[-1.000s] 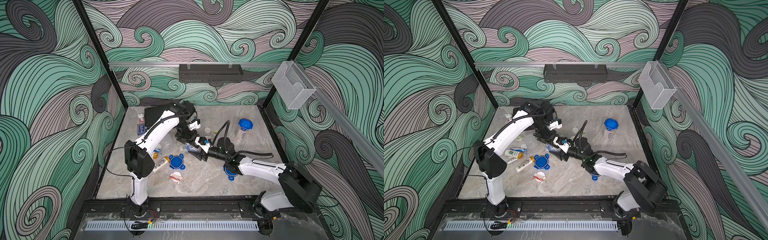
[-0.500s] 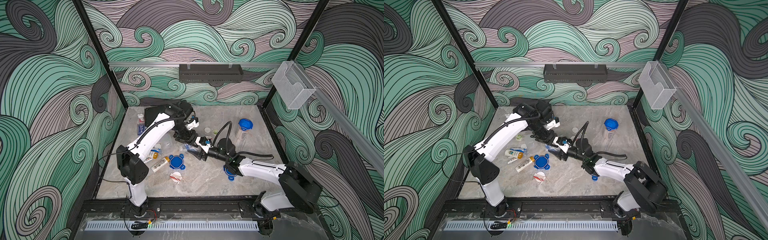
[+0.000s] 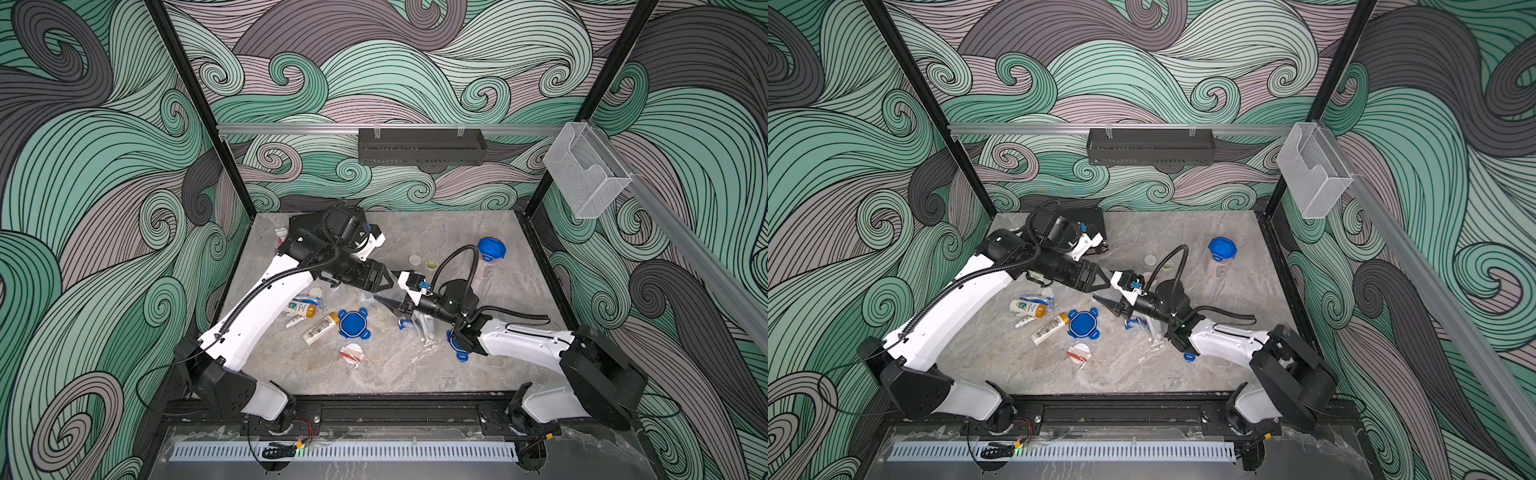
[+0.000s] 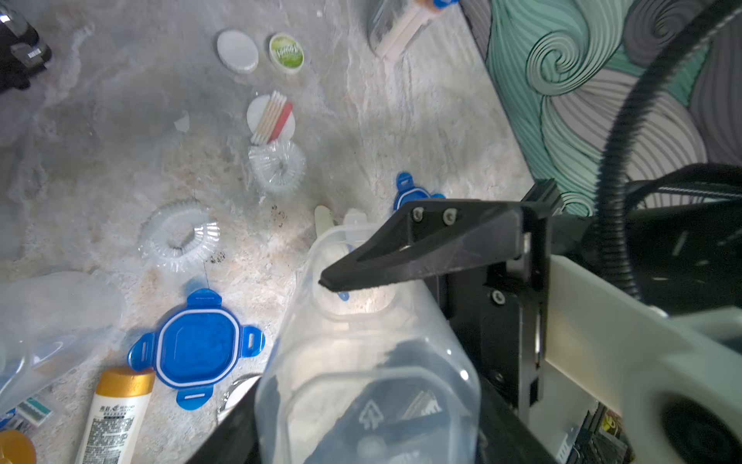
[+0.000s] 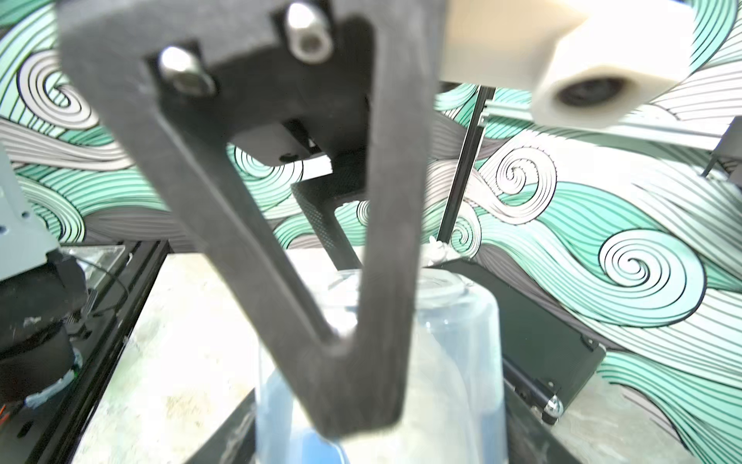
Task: Take out toiletry kits
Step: 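Pour the toiletry kits out of the container, then adjust the toiletry kits at the center of the board.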
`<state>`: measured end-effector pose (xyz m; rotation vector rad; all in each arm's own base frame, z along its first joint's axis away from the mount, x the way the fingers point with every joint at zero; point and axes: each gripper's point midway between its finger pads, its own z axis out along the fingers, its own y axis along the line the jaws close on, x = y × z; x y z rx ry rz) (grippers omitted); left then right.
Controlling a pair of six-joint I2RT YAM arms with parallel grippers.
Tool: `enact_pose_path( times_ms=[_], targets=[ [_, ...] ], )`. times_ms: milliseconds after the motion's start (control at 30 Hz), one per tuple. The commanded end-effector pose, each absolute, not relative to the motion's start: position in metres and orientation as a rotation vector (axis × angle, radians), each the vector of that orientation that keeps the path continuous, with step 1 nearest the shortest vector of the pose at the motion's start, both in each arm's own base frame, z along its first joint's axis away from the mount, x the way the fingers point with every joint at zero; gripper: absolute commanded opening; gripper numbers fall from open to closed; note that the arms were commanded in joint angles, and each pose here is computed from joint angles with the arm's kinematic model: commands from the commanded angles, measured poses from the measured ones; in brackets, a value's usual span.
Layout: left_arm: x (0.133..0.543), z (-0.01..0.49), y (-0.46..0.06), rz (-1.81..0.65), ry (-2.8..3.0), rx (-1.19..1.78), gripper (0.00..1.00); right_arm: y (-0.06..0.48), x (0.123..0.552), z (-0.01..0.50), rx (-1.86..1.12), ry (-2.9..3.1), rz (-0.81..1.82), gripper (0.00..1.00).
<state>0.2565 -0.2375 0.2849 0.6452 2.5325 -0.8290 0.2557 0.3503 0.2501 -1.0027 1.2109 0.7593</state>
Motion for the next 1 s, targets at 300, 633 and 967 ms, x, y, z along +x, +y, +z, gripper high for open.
enact_pose_path(
  times_ms=[300, 633, 967],
  targets=[
    [0.262, 0.315, -0.17, -0.721, 2.344, 0.449, 0.67, 0.313, 0.283, 0.168, -0.932, 1.603, 0.738, 0.35],
    [0.242, 0.291, -0.156, -0.697, 2.324, 0.444, 0.67, 0.285, 0.298, 0.195, -0.78, 1.777, 0.635, 0.39],
    [0.225, 0.261, -0.158, -0.78, 2.309, 0.411, 0.67, 0.146, 0.269, 0.148, -0.232, 2.193, 0.339, 0.36]
  ],
)
